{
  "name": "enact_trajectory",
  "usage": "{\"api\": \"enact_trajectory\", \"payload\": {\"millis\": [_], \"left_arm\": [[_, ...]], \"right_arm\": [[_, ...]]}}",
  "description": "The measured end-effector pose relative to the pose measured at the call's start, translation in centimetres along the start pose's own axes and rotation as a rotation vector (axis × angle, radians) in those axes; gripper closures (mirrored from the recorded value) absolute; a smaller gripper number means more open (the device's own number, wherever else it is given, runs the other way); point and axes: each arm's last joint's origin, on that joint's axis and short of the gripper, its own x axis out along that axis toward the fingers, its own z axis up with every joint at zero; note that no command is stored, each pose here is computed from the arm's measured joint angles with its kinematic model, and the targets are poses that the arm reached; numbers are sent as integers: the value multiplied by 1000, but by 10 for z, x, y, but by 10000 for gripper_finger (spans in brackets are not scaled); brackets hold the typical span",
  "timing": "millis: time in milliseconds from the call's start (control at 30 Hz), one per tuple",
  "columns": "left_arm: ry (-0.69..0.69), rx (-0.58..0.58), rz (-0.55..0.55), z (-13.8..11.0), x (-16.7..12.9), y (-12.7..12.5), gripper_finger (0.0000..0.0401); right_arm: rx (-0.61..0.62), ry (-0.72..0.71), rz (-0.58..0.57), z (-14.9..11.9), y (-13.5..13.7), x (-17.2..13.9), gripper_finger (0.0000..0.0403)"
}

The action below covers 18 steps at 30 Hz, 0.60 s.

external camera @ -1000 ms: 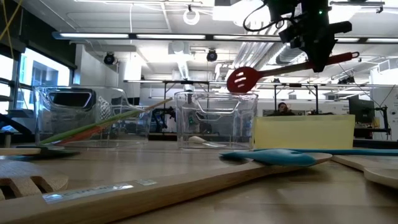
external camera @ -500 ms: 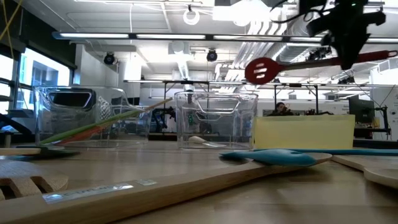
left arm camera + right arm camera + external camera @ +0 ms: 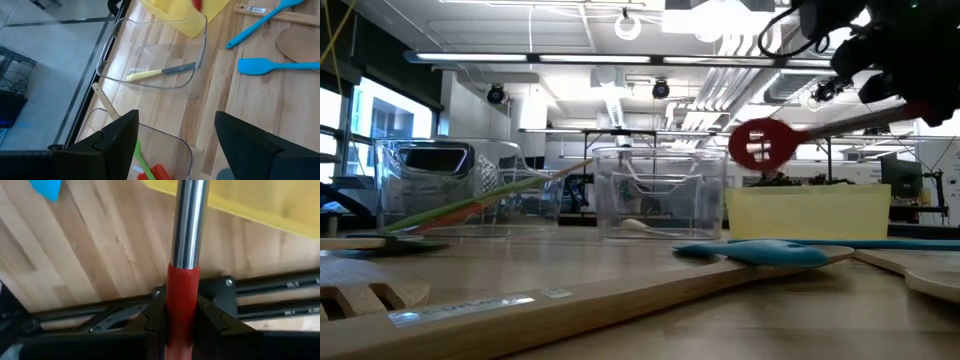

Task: Pick & Place Kitchen Items
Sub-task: Put the red slotted spoon into the yellow bin

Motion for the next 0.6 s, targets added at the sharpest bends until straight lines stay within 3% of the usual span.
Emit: {"api": "enact_trajectory", "payload": {"millis": [267, 600], "left_arm": [[1, -16, -2, 0, 0, 0, 146], [13, -29, -20, 0, 0, -1, 146]], "right_arm": [[-66, 194, -3, 29, 19, 24, 351], [-31, 105, 54, 18, 34, 5, 351]]}}
